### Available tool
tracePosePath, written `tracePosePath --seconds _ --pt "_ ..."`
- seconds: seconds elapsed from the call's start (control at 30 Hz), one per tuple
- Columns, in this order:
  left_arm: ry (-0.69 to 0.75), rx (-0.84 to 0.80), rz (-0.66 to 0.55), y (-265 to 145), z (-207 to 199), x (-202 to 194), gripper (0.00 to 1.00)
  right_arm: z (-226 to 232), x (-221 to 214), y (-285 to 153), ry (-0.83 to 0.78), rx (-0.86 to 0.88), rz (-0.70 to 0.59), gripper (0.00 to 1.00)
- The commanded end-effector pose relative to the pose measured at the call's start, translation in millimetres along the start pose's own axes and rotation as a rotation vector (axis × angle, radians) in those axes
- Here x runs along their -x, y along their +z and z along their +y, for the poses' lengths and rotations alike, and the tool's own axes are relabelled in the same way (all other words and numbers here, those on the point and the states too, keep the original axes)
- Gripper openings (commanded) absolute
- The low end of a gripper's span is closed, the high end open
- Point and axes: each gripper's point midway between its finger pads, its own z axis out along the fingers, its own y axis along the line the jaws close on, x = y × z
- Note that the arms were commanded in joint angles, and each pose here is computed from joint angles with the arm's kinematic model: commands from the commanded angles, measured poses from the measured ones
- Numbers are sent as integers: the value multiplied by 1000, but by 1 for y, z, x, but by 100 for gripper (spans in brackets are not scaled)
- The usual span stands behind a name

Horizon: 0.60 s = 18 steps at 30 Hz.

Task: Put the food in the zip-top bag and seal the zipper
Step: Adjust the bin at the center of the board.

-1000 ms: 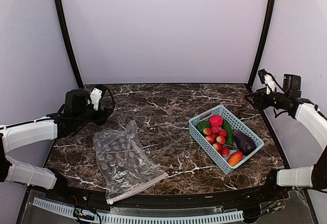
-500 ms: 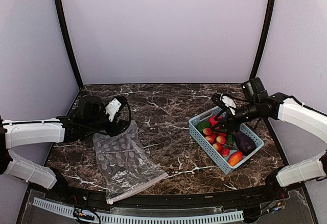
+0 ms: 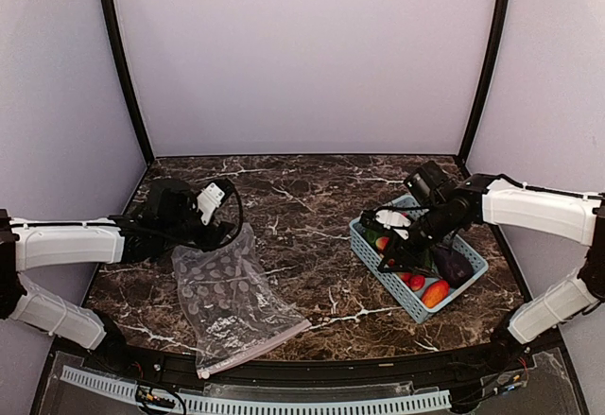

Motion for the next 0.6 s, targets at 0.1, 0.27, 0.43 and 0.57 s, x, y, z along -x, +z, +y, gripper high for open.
tracePosePath --seconds 0.1,0.27,0.43,0.57 --pt "10 -4 11 5 -3 -2 62 -13 -21 8 22 -86 89 44" --pt "11 -21 23 9 -6 -3 61 -9 -27 14 17 -71 123 37" --pt "8 -33 25 10 -8 -3 61 -9 -27 19 -14 -77 137 30" --pt "8 -38 24 10 -9 -2 61 -12 -24 21 -38 -91 150 20"
